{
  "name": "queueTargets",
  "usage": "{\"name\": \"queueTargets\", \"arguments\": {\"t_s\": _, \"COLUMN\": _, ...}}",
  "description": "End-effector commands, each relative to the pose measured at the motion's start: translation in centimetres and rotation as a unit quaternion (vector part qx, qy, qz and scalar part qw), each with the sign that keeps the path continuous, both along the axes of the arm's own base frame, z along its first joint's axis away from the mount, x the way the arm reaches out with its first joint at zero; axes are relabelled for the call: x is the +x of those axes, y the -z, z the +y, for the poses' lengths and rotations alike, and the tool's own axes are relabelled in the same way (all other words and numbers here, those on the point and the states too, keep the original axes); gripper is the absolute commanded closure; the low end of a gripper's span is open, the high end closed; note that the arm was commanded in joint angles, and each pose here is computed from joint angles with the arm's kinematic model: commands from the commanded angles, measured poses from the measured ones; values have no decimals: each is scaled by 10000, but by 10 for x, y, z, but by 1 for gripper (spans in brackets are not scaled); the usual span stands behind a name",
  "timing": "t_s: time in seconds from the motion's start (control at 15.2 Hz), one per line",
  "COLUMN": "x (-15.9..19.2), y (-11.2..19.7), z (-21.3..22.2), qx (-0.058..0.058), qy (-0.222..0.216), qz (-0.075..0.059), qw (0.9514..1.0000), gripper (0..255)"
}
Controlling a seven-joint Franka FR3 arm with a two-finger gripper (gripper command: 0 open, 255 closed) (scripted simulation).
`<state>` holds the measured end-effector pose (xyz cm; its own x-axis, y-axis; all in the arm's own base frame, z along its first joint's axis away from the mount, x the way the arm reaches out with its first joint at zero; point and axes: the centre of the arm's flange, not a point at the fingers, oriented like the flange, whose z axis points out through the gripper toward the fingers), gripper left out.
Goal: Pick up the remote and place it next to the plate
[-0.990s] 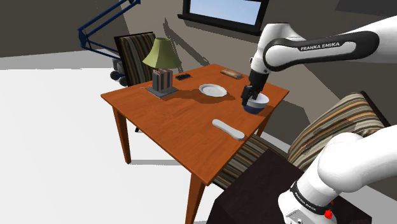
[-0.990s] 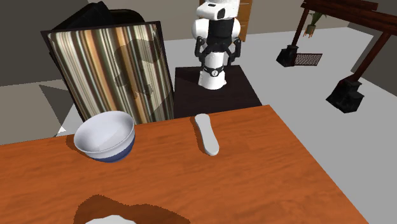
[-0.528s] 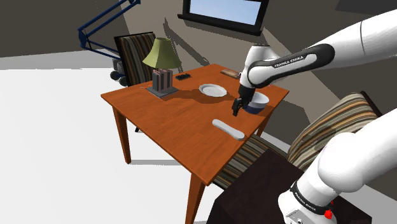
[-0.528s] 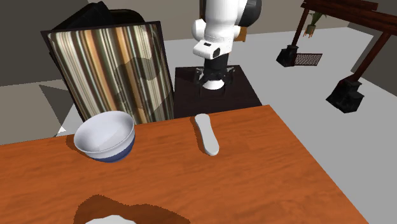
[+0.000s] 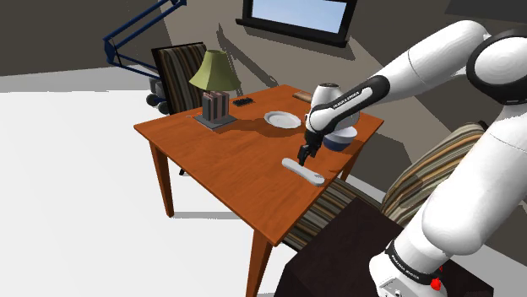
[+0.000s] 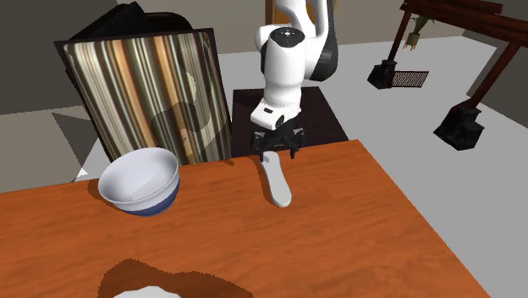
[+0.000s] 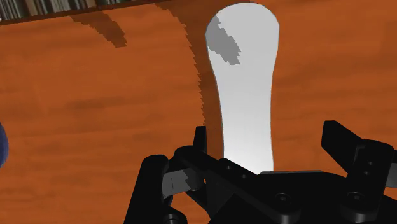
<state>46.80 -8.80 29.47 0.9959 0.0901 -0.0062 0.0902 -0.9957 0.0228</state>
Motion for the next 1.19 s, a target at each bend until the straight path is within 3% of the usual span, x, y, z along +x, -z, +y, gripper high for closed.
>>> {"name": "queueTargets", "arguments": {"t_s": 0.0, "x": 8, "y": 27, "z": -4, "qx": 14, "qy": -49, "qz": 24, "qw": 10000, "gripper": 0}}
{"name": "queueTargets", "arguments": {"t_s": 0.53, "x": 8, "y": 67, "z": -5, "qx": 14, "qy": -49, "qz": 24, "qw": 10000, "gripper": 0}}
{"name": "queueTargets", "arguments": {"t_s": 1.06, "x": 8, "y": 67, "z": -5, "qx": 14, "qy": -49, "qz": 24, "qw": 10000, "gripper": 0}}
{"name": "queueTargets", "arguments": {"t_s": 1.12, "x": 8, "y": 67, "z": -5, "qx": 14, "qy": -49, "qz": 24, "qw": 10000, "gripper": 255}}
